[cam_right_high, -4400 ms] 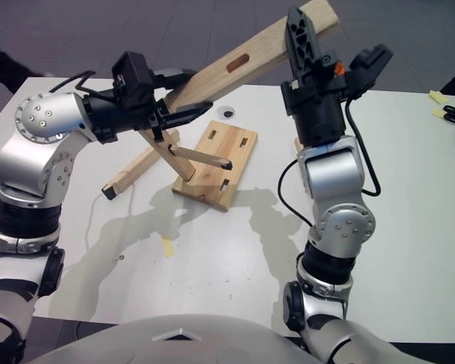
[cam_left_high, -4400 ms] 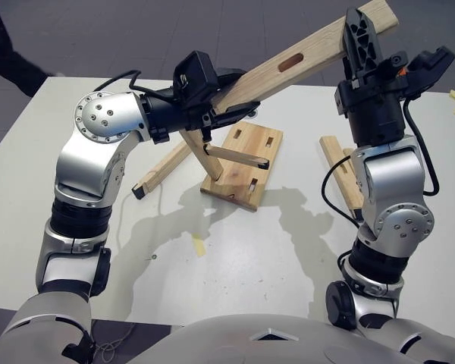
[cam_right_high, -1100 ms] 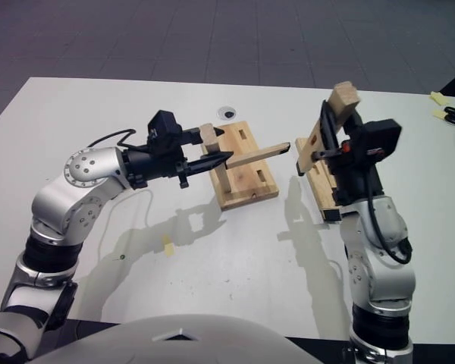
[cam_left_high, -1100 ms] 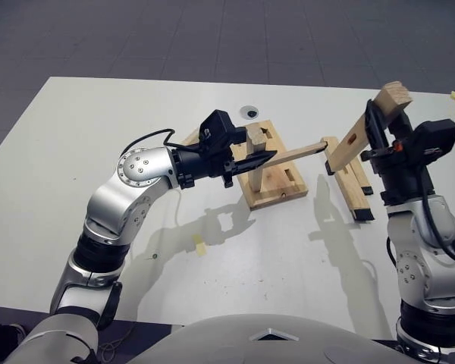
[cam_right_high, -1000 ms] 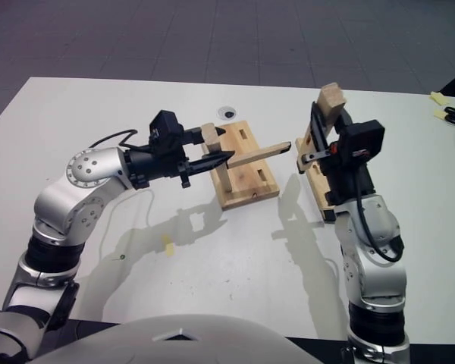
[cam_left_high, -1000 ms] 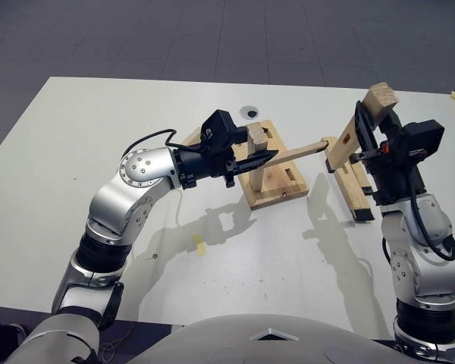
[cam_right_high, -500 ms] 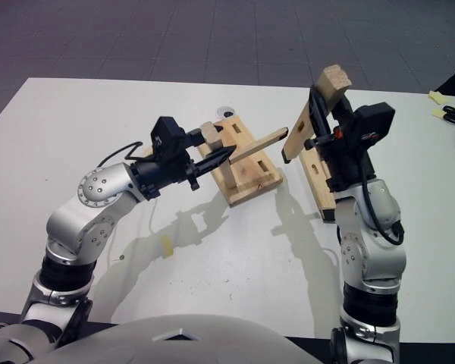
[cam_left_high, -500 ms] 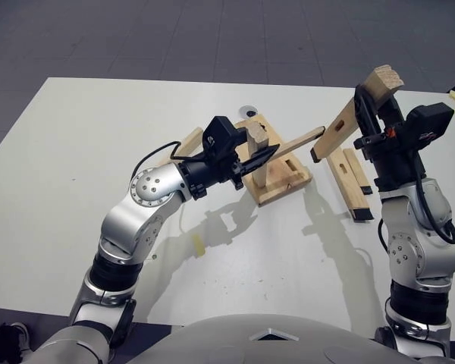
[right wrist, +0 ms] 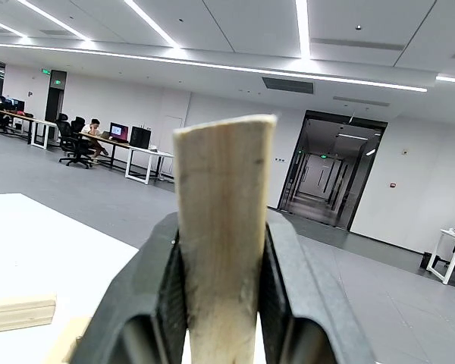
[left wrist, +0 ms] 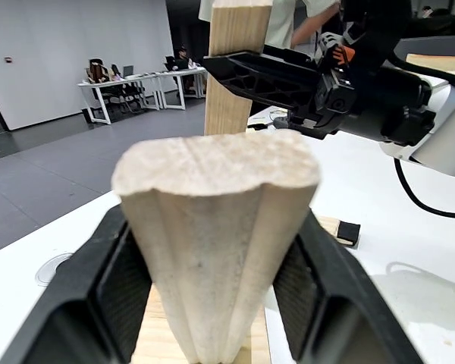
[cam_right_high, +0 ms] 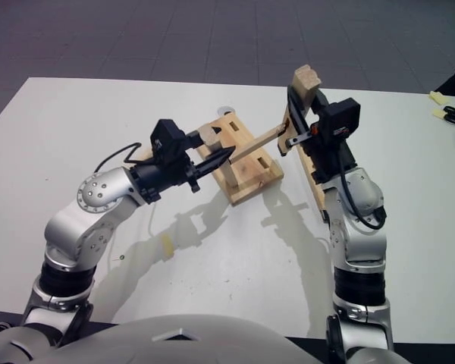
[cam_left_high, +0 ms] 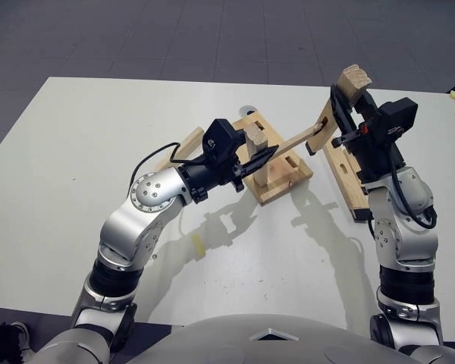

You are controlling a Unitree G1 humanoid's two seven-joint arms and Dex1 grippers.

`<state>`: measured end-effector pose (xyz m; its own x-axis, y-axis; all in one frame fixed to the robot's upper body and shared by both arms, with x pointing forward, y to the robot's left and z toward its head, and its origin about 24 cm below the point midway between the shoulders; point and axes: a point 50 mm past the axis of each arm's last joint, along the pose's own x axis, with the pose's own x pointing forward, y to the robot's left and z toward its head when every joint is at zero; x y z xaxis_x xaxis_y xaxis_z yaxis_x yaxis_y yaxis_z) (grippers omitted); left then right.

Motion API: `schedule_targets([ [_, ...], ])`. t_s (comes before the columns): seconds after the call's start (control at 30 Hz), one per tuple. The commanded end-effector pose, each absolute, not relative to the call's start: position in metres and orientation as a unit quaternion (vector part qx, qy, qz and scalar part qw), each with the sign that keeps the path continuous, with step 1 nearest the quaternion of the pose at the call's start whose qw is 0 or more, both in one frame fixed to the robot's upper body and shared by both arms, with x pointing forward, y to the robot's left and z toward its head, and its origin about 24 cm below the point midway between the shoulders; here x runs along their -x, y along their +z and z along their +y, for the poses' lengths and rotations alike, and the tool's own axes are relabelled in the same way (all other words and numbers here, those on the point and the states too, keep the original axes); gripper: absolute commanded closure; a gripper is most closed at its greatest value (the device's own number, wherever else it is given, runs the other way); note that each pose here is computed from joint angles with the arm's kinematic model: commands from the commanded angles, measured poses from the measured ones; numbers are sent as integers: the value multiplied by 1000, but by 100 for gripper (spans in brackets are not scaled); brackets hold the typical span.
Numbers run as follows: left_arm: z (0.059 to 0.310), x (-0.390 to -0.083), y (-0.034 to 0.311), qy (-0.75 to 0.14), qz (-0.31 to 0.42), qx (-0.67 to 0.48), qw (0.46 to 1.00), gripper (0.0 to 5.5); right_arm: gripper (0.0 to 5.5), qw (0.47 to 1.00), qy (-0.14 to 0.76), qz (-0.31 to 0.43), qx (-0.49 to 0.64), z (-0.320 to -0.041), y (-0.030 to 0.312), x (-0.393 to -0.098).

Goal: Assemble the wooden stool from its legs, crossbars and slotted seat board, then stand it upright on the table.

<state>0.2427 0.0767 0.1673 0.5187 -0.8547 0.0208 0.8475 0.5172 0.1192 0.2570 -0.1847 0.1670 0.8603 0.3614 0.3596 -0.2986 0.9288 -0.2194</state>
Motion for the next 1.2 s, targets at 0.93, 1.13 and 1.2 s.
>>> schedule_targets([
  [0.93, 75, -231, 141, -484, 22, -70, 872, 344, 447, 968, 179, -172, 46, -174, 153, -241],
  [1.13, 76, -230, 136, -488, 23, -94, 868, 346, 447, 958, 219, -179, 51, -165, 157, -234],
  [1.2, 77, -231, 136, -488, 22, -99, 867, 346, 447, 954, 224, -194, 55, -164, 166, -236],
])
